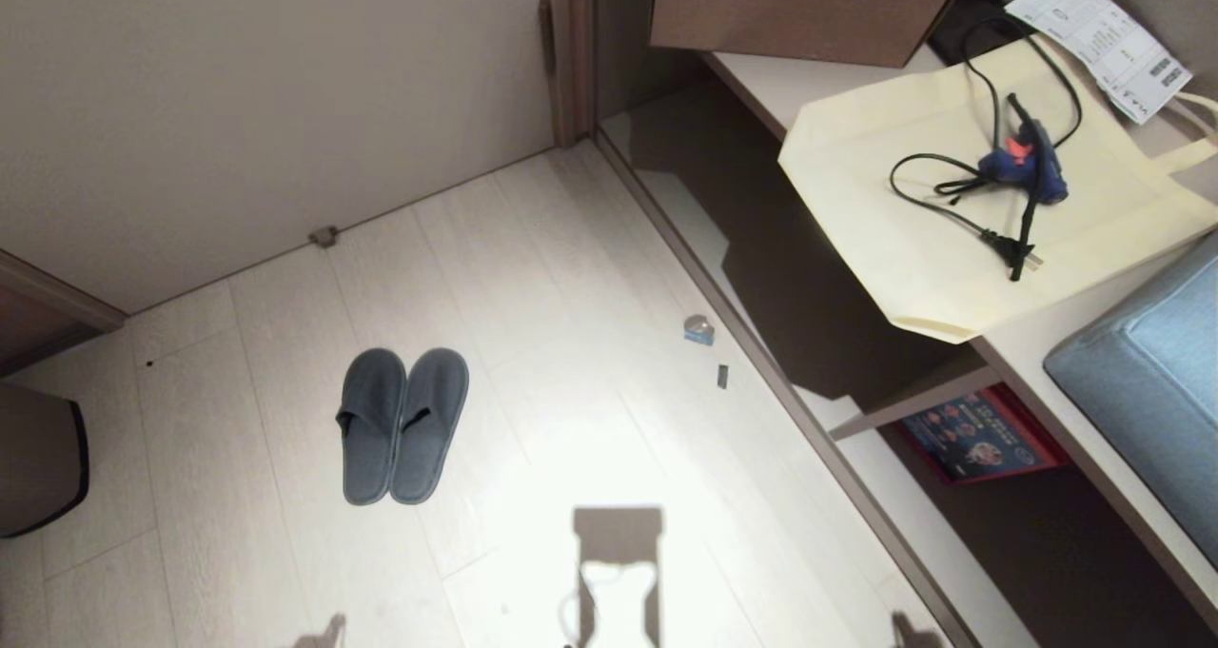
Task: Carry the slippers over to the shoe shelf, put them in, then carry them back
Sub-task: Pick up the slippers on the floor
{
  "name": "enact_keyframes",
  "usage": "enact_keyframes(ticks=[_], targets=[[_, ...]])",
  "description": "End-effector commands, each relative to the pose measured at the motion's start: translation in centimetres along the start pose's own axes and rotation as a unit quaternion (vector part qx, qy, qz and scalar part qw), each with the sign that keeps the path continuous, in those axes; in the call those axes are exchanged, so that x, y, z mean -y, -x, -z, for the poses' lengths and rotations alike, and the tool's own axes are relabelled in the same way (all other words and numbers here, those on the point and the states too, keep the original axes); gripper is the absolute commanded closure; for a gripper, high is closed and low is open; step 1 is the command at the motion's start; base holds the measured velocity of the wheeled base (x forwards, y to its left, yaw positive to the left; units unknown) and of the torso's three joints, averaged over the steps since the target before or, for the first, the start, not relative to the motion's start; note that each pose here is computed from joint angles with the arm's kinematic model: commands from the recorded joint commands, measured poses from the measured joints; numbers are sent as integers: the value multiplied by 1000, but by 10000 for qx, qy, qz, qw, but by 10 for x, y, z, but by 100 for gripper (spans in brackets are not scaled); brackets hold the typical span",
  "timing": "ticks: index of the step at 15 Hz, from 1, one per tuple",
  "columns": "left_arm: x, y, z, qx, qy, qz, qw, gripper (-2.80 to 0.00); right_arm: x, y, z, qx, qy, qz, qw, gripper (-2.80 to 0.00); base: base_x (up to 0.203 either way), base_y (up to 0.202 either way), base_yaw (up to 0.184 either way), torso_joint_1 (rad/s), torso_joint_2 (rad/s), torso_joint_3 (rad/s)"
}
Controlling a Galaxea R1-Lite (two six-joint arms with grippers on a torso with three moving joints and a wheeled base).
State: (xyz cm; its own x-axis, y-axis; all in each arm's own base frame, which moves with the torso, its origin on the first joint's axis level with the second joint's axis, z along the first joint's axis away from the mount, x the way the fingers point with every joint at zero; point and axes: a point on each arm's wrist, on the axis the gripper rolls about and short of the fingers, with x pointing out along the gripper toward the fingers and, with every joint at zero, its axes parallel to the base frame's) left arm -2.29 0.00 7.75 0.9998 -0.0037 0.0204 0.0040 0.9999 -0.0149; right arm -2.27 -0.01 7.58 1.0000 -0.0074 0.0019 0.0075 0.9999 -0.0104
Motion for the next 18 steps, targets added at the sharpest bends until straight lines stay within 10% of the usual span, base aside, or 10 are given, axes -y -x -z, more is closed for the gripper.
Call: enact_keyframes(ticks=[1, 18], targets=[[0, 0, 2, -33, 2, -4, 10000, 0, 0, 0, 0, -2, 2, -7, 10000, 0, 0, 0, 0, 2, 2, -193], [0, 0, 2, -33, 9, -4, 10000, 0, 0, 0, 0, -2, 15, -13, 10000, 0, 0, 0, 0, 2, 2, -199]])
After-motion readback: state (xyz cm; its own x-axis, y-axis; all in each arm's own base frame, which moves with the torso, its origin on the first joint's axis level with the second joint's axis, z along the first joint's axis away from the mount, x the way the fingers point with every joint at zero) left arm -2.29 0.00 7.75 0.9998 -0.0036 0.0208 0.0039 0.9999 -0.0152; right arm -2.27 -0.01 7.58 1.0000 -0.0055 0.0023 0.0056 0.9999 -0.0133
